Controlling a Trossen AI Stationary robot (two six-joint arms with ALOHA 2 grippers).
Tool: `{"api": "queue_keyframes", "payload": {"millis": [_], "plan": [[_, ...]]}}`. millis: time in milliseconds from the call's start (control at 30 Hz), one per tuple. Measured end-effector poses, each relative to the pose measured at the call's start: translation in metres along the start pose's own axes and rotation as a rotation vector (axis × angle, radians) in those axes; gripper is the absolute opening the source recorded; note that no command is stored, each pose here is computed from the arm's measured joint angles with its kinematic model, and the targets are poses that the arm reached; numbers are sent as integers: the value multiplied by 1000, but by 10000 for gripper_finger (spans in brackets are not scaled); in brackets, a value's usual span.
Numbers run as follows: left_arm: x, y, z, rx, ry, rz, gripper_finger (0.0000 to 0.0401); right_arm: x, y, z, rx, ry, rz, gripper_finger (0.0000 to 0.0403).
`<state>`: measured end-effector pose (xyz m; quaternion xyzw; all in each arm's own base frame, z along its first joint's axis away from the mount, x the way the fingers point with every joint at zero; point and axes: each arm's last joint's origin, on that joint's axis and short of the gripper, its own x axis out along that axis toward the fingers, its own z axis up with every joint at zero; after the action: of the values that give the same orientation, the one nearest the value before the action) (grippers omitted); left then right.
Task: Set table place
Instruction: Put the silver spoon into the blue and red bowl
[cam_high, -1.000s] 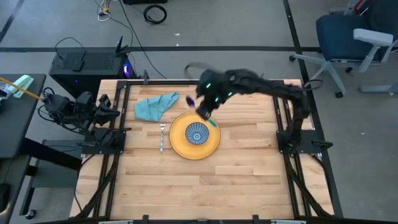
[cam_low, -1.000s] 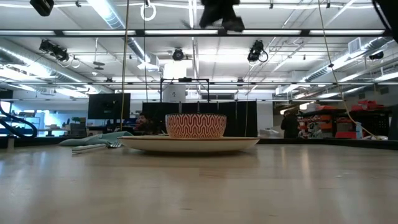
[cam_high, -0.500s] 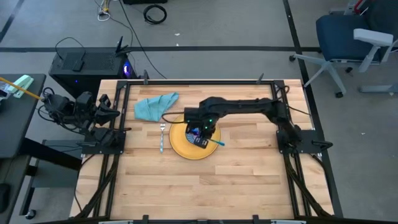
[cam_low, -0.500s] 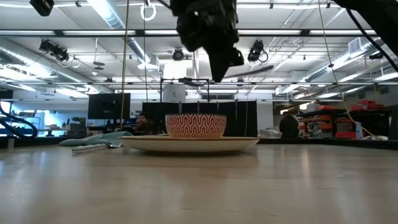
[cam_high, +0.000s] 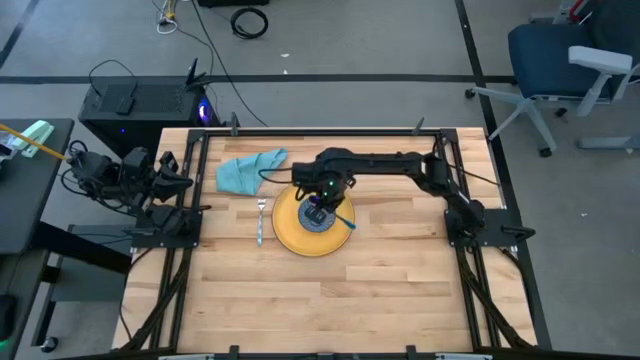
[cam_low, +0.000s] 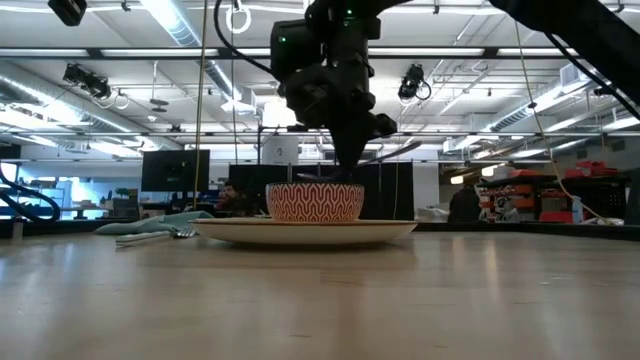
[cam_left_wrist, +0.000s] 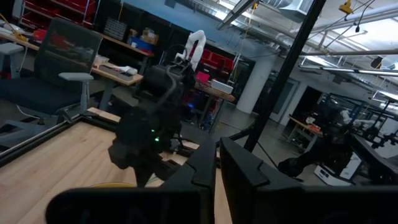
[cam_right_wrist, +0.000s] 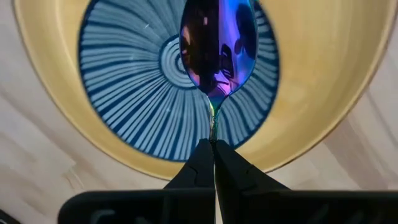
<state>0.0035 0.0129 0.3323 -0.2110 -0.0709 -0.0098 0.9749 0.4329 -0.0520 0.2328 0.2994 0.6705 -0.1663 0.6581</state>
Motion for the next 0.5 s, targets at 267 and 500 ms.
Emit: {"api": "queue_keyframes", "payload": {"millis": [267,500], "plan": [[0,0,0,0,0,0,38,4,-5,4,56,18,1,0],[0,0,0,0,0,0,38,11,6,1,20,19,12,0]]}}
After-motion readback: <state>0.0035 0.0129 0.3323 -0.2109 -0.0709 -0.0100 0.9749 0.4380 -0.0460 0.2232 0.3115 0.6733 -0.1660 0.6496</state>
